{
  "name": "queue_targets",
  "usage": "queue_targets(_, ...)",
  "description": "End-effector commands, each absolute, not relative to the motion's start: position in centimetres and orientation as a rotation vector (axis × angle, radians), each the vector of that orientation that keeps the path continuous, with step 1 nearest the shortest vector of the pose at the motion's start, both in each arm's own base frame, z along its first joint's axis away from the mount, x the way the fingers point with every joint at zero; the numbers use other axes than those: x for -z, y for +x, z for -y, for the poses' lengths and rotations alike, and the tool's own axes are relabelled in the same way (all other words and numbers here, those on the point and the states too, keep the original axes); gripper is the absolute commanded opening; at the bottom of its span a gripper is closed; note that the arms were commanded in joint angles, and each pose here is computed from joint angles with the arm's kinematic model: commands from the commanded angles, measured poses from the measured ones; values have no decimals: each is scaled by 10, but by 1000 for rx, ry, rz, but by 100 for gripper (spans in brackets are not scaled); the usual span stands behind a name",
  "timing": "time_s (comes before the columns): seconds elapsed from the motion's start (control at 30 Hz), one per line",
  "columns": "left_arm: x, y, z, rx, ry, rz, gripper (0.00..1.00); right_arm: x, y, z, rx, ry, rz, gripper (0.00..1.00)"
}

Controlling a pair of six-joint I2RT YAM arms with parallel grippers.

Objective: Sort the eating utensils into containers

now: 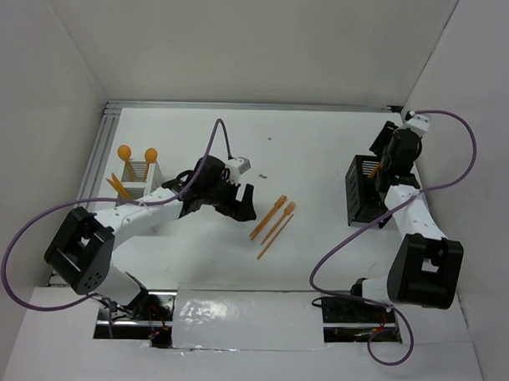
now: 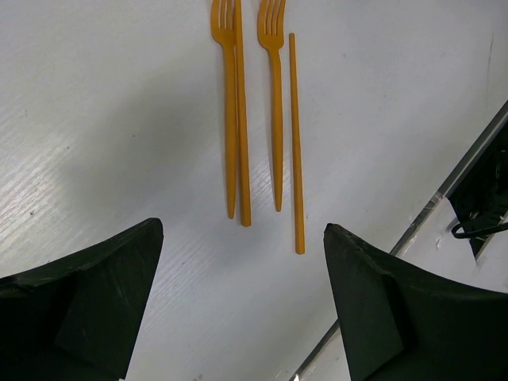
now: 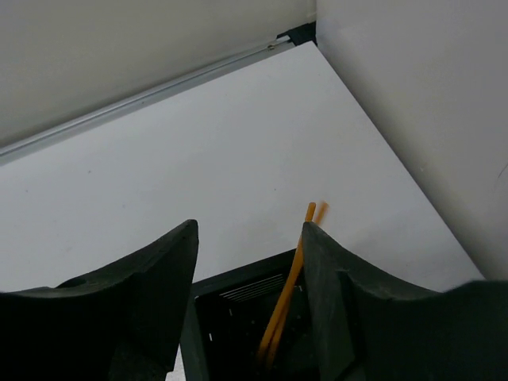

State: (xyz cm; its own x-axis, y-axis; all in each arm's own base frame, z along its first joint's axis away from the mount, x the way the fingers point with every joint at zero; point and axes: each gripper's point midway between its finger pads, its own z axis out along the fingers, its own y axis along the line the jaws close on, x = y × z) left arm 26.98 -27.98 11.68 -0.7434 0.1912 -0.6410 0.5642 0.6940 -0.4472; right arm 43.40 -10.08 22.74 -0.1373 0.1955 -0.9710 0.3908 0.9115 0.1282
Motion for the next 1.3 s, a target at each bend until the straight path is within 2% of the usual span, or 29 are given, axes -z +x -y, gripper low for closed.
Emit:
queue_targets(0.0,-127,280,286,849,612,-2296,95,-255,438,98,146,433,-1673,64)
queue_targets(0.03,-125,282,288,837,626,-2305,94,-262,436,96,137,426,-1667,75)
queue_targets(0.13,-113,282,290,739,669,-2361,90,-287,424,84,72,420,-1640,90)
queue_targets(0.27,-93,285,292,588,772,-2410,85,-305,405,62,-30,367,-1642,99)
queue_targets(0.57,-57,271,305,422,930,-2495,74,-309,361,41,-99,364,-1636,100)
queue_targets(1.03,-29,280,325,365,987,-2498,63,-315,348,38,-109,369,-1622,100)
queue_targets(1.1,-24,282,325,345,986,-2507,58,-314,349,38,-106,367,-1626,100)
queue_targets(1.2,-22,281,327,346,999,-2510,45,-315,349,38,-107,368,-1624,100)
queue_targets(1.23,-22,280,327,351,996,-2511,39,-314,349,39,-106,370,-1625,100)
queue_targets(1.27,-23,277,330,374,1000,-2506,30,-311,348,39,-101,375,-1630,100)
